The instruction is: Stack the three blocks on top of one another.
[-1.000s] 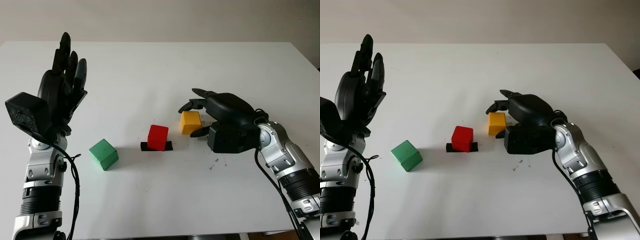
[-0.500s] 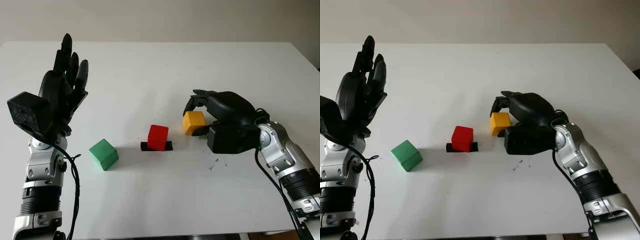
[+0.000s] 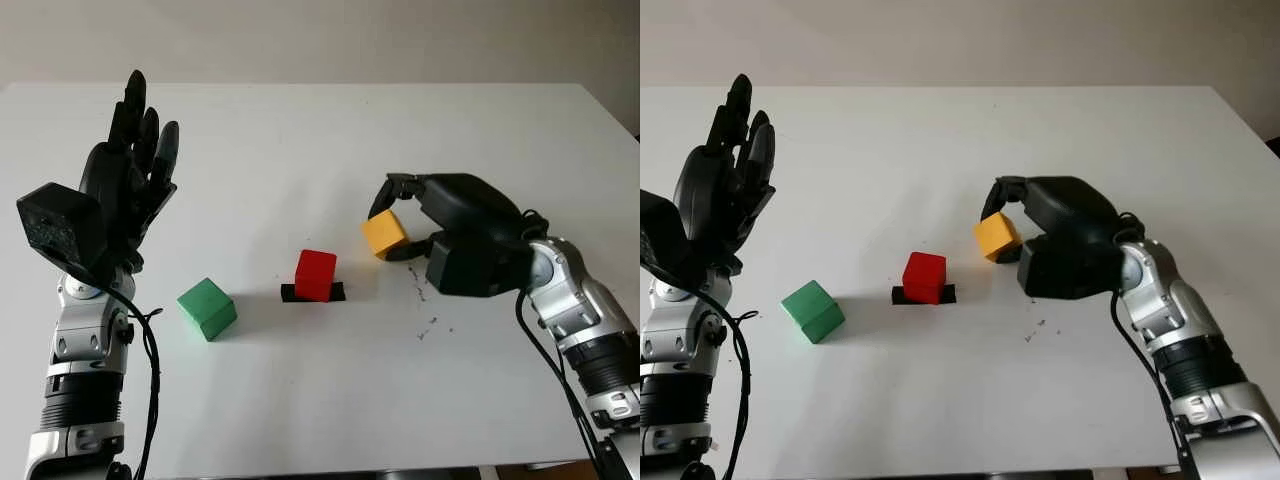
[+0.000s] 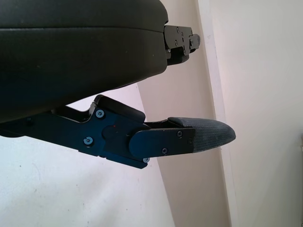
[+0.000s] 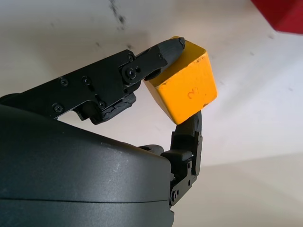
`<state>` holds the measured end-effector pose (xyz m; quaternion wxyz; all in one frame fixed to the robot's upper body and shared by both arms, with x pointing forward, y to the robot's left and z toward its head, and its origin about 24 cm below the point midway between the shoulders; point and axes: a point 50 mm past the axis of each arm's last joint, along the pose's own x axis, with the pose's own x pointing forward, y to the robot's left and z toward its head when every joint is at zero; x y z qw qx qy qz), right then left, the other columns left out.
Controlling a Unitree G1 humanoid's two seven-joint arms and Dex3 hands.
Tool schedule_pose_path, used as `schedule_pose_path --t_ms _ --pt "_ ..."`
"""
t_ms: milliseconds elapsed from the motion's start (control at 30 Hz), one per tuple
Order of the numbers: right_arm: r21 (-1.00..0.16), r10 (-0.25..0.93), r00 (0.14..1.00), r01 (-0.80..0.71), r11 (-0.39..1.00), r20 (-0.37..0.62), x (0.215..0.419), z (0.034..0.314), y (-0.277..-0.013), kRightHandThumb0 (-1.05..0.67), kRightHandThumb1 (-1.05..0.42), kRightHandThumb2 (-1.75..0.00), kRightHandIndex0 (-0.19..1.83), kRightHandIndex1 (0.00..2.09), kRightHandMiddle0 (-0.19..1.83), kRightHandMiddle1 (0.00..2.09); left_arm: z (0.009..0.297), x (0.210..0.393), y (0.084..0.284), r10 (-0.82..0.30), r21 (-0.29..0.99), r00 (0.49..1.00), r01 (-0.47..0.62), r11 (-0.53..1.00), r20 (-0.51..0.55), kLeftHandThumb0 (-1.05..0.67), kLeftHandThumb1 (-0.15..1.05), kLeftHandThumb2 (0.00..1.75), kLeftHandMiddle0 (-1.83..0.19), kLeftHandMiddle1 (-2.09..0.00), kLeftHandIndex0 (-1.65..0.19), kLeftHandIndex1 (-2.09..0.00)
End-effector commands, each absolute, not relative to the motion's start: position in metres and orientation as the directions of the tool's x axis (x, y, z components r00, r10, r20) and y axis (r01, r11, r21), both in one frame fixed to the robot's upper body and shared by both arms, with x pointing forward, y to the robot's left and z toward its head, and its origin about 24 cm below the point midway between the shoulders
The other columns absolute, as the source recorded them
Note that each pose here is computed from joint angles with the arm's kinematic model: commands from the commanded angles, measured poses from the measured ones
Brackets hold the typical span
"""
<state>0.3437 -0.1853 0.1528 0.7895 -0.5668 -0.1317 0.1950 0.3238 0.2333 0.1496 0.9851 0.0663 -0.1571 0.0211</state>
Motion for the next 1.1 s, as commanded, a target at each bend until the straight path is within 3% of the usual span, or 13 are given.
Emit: schedule_pose_path --t_ms 0,267,433,800,1067 --pt "-0.953 0.479 0.877 -0.104 0.283 0.047 0.345 0.178 -0.183 -0.37 -0.94 -0.06 0.3 0.06 0.43 1.26 0.152 0.322 0.233 0.013 0.141 0.946 -0.062 0.988 0.323 -0.71 1.05 0.45 0.08 -0.05 0.08 -0.05" --pt "-0.989 0.628 0.776 -0.048 0.143 0.053 0.343 0.213 -0.16 -0.41 -0.95 -0.06 0.31 0.06 0.45 1.27 0.151 0.322 0.23 0.014 0.128 0.945 -0.059 0.99 0.326 -0.7 1.05 0.46 0.07 -0.06 0.07 -0.06" --pt "-0.976 0.694 0.719 -0.123 0.182 0.039 0.347 0.223 -0.146 -0.4 -0.94 -0.05 0.3 0.05 0.45 1.3 0.15 0.321 0.226 0.016 0.121 0.943 -0.059 0.991 0.333 -0.69 1.05 0.47 0.08 -0.05 0.06 -0.06" --pt "-0.857 0.783 0.617 -0.442 0.265 -0.077 0.359 0.2 -0.13 -0.47 -0.94 -0.05 0.25 0.04 0.45 1.36 0.15 0.32 0.224 0.02 0.125 0.942 -0.066 0.99 0.334 -0.7 1.05 0.47 0.09 -0.05 0.08 -0.05" --pt "-0.804 0.812 0.568 -0.542 0.245 -0.135 0.363 0.188 -0.122 -0.54 -0.91 -0.05 0.27 0.05 0.5 1.41 0.152 0.32 0.224 0.02 0.132 0.942 -0.068 0.989 0.335 -0.71 1.05 0.47 0.09 -0.05 0.08 -0.05"
